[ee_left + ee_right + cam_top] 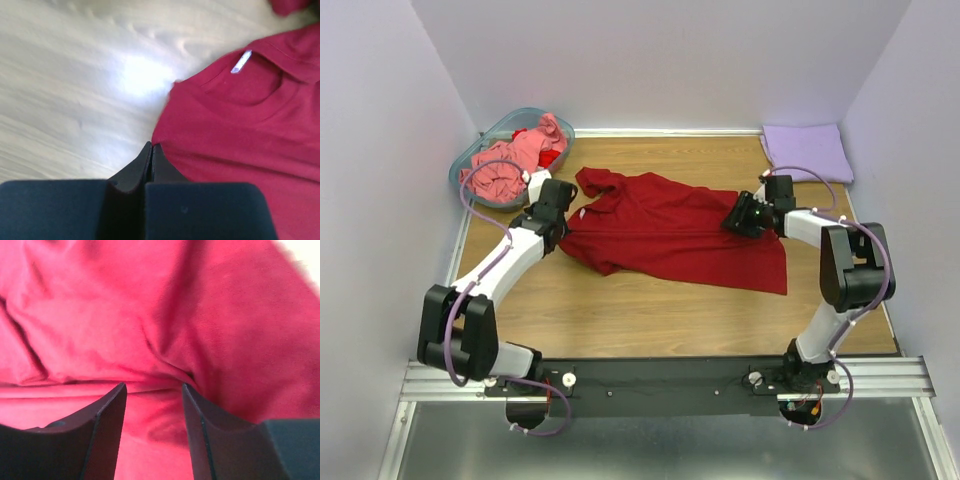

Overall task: Fold and stack the t-shirts
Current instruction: Flatten the tshirt out

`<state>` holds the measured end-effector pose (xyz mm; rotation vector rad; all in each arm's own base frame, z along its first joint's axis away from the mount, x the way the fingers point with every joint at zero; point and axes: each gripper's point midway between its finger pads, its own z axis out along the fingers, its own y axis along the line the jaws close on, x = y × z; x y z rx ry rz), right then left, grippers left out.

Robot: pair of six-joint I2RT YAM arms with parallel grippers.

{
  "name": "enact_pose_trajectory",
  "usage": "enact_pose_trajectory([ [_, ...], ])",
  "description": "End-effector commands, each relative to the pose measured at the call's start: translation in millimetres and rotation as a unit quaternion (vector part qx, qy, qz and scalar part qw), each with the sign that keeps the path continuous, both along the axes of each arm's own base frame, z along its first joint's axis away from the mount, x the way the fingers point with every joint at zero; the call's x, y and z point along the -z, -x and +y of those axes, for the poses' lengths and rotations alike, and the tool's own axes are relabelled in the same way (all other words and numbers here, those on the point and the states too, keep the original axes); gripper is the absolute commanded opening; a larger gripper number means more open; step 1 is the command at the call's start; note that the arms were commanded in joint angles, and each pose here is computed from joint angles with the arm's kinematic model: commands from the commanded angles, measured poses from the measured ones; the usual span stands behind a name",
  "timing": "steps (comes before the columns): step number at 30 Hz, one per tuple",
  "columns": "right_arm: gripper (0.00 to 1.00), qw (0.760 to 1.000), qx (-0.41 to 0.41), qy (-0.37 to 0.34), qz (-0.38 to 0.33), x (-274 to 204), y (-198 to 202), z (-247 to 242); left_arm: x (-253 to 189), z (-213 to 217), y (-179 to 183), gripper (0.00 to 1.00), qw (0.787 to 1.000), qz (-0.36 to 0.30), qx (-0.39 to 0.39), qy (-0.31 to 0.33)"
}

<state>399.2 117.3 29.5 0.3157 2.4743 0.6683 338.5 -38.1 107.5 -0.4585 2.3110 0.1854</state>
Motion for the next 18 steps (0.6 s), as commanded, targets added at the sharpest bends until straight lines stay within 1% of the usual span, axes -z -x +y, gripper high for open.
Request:
enact_pose_trajectory([
  [1, 0.59, 0.999, 0.001, 0.040, -0.002, -5.4, 6.5, -13.9, -9.1, 14.2, -22.4, 0.00, 0.998, -0.001, 0.020, -0.065],
  [2, 0.60, 0.999, -0.017, 0.038, -0.013, -12.3, 6.3, -7.9, -19.1, 7.2, -35.9, 0.00, 0.998, -0.018, 0.030, -0.058],
  [3, 0.60, 0.998, -0.047, 0.041, -0.031, -22.8, 7.8, 8.1, -19.7, -2.7, -42.1, 0.00, 0.997, -0.016, 0.054, -0.052],
  [4, 0.60, 0.994, -0.072, 0.060, -0.051, -29.4, 8.6, 15.0, -16.9, -13.9, -47.1, 0.00, 0.996, -0.010, 0.071, -0.050],
  [5, 0.60, 0.991, -0.089, 0.071, -0.066, -36.0, 10.5, 24.8, -30.9, -25.8, -56.0, 0.00, 0.995, -0.026, 0.084, -0.043],
  [6, 0.60, 0.986, -0.115, 0.084, -0.083, -46.5, 17.7, 43.5, -36.8, -34.9, -58.7, 0.00, 0.994, -0.031, 0.093, -0.039],
  [8, 0.60, 0.983, -0.135, 0.086, -0.090, -50.2, 26.3, 54.3, -55.4, -51.8, -58.1, 0.00, 0.992, -0.048, 0.109, -0.033],
  [9, 0.61, 0.983, -0.143, 0.079, -0.089, -50.7, 33.8, 59.1, -79.0, -65.5, -56.6, 0.00, 0.990, -0.075, 0.118, -0.026],
  [10, 0.61, 0.983, -0.142, 0.077, -0.091, -53.5, 34.1, 59.5, -90.6, -71.3, -52.9, 0.00, 0.988, -0.083, 0.125, -0.025],
  [12, 0.62, 0.983, -0.133, 0.088, -0.090, -51.1, 39.1, 52.4, -133.0, -84.5, -35.3, 0.00, 0.985, -0.114, 0.132, -0.020],
  [13, 0.62, 0.983, -0.132, 0.093, -0.088, -48.8, 42.5, 49.5, -140.4, -85.7, -21.1, 0.00, 0.986, -0.104, 0.131, -0.018],
  [14, 0.62, 0.983, -0.129, 0.097, -0.088, -48.0, 43.7, 47.1, -155.9, -89.8, -12.7, 0.00, 0.985, -0.113, 0.131, -0.007],
  [15, 0.63, 0.983, -0.128, 0.101, -0.089, -48.4, 45.3, 45.8, -185.4, -104.0, -3.0, 0.00, 0.980, -0.138, 0.142, 0.014],
  [16, 0.64, 0.982, -0.121, 0.108, -0.091, -49.2, 45.4, 42.1, -199.9, -103.1, 11.9, 0.00, 0.979, -0.141, 0.146, 0.025],
  [17, 0.64, 0.983, -0.117, 0.113, -0.089, -46.7, 45.7, 39.6, -218.8, -108.5, 17.7, 0.00, 0.975, -0.161, 0.149, 0.046],
  [18, 0.64, 0.983, -0.112, 0.120, -0.085, -44.0, 46.0, 36.8, -223.9, -108.7, 22.2, 0.00, 0.973, -0.168, 0.151, 0.049],
])
